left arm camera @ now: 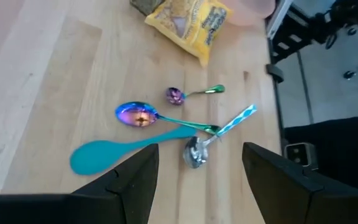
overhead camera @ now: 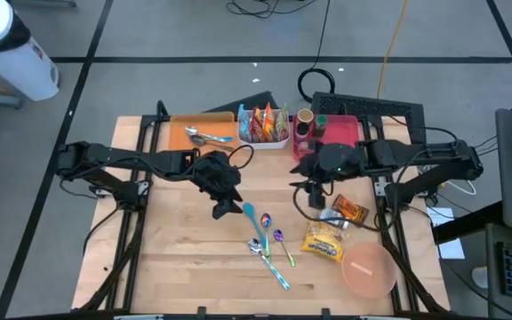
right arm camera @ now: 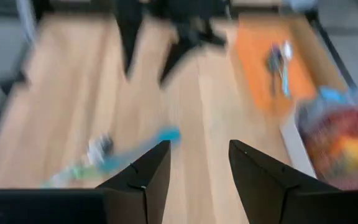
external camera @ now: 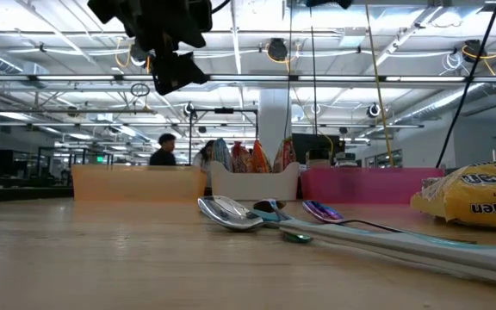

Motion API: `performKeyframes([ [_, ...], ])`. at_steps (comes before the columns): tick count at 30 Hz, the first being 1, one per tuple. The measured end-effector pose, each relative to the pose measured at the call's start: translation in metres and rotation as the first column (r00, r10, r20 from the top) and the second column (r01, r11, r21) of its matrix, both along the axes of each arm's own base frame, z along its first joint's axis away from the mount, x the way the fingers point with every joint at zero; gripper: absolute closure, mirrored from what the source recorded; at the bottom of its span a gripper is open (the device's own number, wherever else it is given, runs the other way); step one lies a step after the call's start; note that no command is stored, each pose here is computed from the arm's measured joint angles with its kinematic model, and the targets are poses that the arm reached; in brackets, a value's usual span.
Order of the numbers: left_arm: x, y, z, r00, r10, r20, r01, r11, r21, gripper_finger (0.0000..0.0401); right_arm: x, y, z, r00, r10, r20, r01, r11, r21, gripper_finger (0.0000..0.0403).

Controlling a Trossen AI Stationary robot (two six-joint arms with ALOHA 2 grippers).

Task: Pick & Place Food Item
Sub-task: Put the orange spice bag into the red bin

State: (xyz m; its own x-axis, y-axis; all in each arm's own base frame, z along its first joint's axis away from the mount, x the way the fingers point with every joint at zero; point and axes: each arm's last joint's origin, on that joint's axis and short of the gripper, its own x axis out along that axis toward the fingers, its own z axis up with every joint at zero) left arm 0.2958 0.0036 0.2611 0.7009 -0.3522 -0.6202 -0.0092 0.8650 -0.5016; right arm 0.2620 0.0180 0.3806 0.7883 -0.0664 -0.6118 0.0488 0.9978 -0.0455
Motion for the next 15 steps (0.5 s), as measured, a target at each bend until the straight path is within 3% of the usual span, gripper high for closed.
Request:
performKeyframes([
  [6, 0.0, -0.002, 0.0, 1.0, 0.002, 0.0, -0.002, 1.0, 0.015, 0.016, -0.034, 0.0, -0.006, 0.964, -0.073, -0.255, 0.089, 0.995, 0.053, 0.0248],
  [10, 0.0, -0.001, 0.0, 1.0, 0.029, 0.0, -0.029, 0.999, 0.036, 0.016, -0.057, -0.002, -0.013, 0.884, -0.175, -0.433, 0.235, 0.968, 0.088, 0.0248],
  [15, 0.001, 0.0, 0.0, 0.999, 0.044, 0.002, -0.044, 0.998, 0.052, 0.016, -0.08, 0.015, -0.015, 0.822, -0.263, -0.505, 0.294, 0.956, -0.02, 0.0248],
])
